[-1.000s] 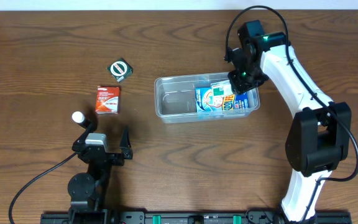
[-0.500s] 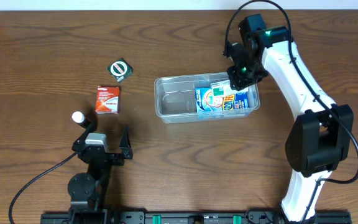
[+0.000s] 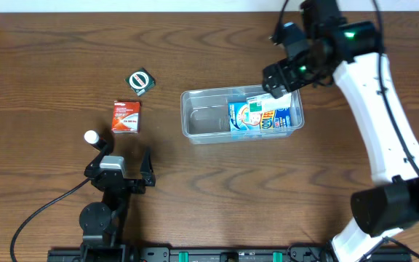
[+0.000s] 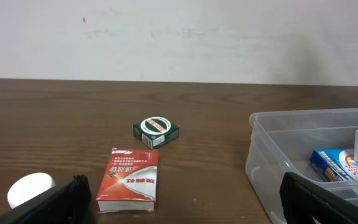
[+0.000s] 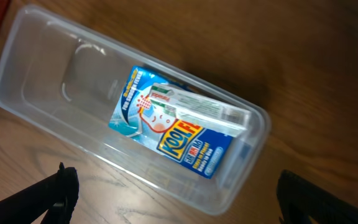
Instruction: Pack container
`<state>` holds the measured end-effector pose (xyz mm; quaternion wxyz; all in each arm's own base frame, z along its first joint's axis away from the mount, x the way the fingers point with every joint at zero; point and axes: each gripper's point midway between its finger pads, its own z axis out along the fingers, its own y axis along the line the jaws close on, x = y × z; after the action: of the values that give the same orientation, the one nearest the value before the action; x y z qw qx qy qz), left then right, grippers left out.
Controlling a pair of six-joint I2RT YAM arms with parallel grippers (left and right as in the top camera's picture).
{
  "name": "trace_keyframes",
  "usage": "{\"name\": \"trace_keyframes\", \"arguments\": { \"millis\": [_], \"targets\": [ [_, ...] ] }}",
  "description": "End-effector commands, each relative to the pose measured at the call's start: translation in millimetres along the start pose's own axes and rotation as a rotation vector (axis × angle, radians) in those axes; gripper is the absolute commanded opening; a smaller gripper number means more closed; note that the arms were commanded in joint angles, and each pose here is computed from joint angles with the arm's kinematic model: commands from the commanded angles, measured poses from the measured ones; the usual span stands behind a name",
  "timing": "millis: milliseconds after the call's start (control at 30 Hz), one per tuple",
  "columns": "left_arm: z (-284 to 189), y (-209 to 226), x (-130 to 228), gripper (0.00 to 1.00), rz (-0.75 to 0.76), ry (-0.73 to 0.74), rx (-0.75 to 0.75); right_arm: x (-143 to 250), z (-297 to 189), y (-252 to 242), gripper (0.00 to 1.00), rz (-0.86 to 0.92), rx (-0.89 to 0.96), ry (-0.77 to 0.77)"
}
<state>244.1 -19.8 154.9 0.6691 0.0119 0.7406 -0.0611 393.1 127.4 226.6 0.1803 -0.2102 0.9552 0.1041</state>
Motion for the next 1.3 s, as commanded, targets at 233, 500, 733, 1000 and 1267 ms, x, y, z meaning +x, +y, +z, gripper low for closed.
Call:
{"name": "trace_keyframes", "arguments": {
  "millis": [233,500,733,1000,1267],
  "targets": [
    [1,1,16,0.98,0.001,0.047,-0.002,4,-15,-34,0.99,0.172,0.024,-0.027],
    [1,1,15,0.98,0.001,0.044,-0.002,19,-32,-101,0.99,0.536,0.087,-0.069],
    [1,1,14,0.98,-0.022,0.038,-0.001,30,-36,-117,0.99,0.596,0.102,-0.061],
    [-2,-9,3,0.98,-0.192,0.078,0.042,30,-36,-117,0.99,0.596,0.102,-0.060],
    [14,-10,-34,0.98,-0.222,0.348,-0.001,30,-36,-117,0.99,0.595,0.101,-0.060]
  ]
}}
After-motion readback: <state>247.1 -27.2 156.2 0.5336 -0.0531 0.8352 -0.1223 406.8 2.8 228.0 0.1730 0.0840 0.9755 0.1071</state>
